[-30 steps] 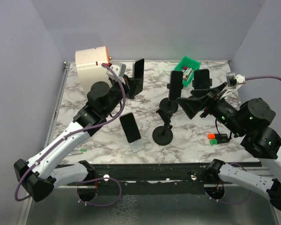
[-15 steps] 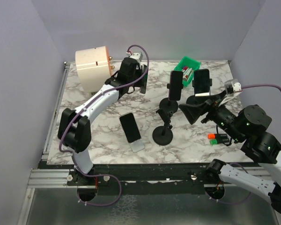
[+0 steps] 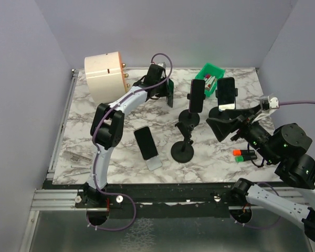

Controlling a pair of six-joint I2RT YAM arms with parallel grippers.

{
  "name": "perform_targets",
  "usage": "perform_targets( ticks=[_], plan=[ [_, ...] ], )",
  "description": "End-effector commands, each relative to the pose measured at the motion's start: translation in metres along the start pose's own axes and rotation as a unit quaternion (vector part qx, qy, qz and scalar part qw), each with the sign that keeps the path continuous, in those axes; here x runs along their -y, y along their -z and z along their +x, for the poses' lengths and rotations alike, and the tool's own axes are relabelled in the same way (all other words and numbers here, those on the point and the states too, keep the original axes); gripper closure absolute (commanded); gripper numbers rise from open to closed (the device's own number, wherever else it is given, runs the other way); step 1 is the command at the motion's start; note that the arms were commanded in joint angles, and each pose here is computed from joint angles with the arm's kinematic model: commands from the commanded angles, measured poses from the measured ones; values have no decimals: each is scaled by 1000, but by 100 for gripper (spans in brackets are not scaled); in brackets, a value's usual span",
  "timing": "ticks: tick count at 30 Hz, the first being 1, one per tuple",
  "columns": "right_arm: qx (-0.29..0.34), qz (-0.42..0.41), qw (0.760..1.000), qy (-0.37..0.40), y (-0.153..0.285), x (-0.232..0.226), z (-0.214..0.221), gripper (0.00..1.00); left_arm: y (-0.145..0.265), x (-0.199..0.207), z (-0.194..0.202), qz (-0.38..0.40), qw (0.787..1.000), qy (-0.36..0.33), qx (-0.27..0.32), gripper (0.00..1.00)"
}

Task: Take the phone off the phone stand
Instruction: Place the phone at the center of the board.

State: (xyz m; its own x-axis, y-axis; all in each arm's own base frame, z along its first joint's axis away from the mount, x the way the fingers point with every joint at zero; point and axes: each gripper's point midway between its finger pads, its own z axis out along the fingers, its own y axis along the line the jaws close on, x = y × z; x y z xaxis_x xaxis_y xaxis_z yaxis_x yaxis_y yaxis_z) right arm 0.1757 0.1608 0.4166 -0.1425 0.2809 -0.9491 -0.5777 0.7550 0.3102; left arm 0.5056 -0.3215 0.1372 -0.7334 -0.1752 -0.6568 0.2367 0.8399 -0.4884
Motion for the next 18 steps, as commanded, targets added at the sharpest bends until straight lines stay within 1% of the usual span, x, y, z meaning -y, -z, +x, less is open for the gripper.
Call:
perform_targets(
  ticks=[1, 6, 13, 16, 18],
  plan=[
    [-17, 8, 1000, 10, 1, 5, 14, 0, -15, 9, -8, 9, 999, 32, 4, 100],
    [-21, 15, 1000, 11, 1, 9, 18, 0, -33, -8, 4, -20, 999, 28, -14, 100],
    [-23, 22, 999, 13, 1, 13, 22, 0, -41, -17, 15, -28, 999, 25, -28, 100],
    [-26, 25, 999, 14, 1, 14, 25, 0, -44, -22, 23, -29, 998, 27, -39, 95],
    [-27, 28, 999, 14, 1, 16, 27, 0, -45, -25, 27, -31, 998, 28, -43, 88]
  ],
)
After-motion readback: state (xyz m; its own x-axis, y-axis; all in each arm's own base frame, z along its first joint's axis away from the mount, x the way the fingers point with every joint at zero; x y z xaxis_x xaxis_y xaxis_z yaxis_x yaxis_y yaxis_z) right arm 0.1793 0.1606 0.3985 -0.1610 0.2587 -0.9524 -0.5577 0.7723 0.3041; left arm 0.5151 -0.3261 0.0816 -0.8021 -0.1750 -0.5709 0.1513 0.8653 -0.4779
